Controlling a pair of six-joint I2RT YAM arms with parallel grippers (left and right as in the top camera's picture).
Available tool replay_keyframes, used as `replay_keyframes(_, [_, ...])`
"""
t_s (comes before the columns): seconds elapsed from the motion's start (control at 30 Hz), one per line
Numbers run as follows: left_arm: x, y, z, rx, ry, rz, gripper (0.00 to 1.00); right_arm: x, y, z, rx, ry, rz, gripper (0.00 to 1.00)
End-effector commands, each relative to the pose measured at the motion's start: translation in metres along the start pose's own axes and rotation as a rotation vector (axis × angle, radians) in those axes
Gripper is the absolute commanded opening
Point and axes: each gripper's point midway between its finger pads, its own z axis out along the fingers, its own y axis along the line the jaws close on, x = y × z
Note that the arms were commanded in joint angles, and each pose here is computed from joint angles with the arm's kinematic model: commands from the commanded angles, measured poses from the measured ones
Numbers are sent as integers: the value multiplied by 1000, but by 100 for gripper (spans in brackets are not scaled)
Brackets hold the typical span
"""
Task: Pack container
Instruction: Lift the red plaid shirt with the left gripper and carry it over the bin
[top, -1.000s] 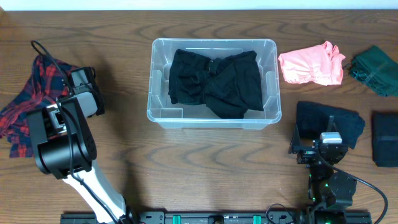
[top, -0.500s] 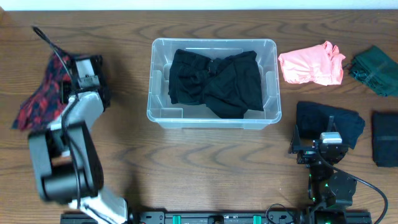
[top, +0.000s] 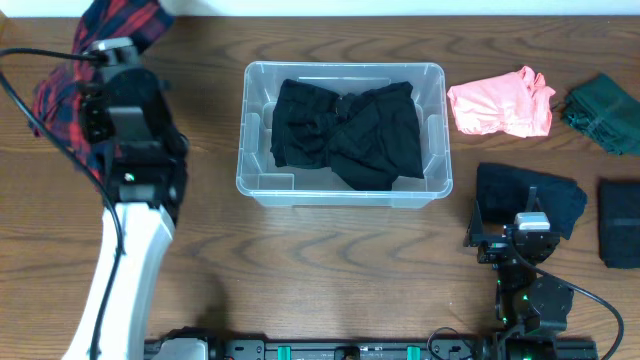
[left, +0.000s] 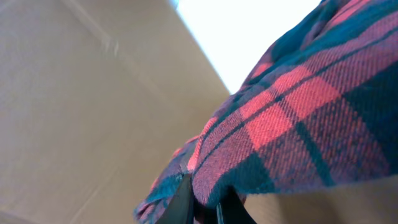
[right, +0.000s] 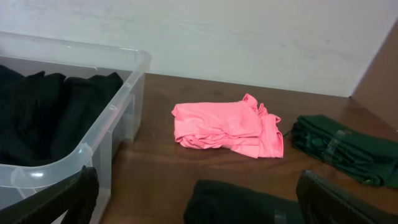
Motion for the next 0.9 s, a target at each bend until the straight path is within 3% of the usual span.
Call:
replay_keyframes(0.0, [-46,-29,-49,151,-174,59,6,1,-3,0,17,2,-9,99])
replay_keyframes(0.2, [-84,-99,-134,365,-389,209,6,1,-3,0,17,2,-9,99])
replay_keyframes(0.43, [-81,-173,-205,592,-508,320,6,1,-3,0,16,2,-9,99])
replay_keyframes(0.87, [-58,-262,-208,618,-555,473,6,1,-3,0,17,2,-9,99])
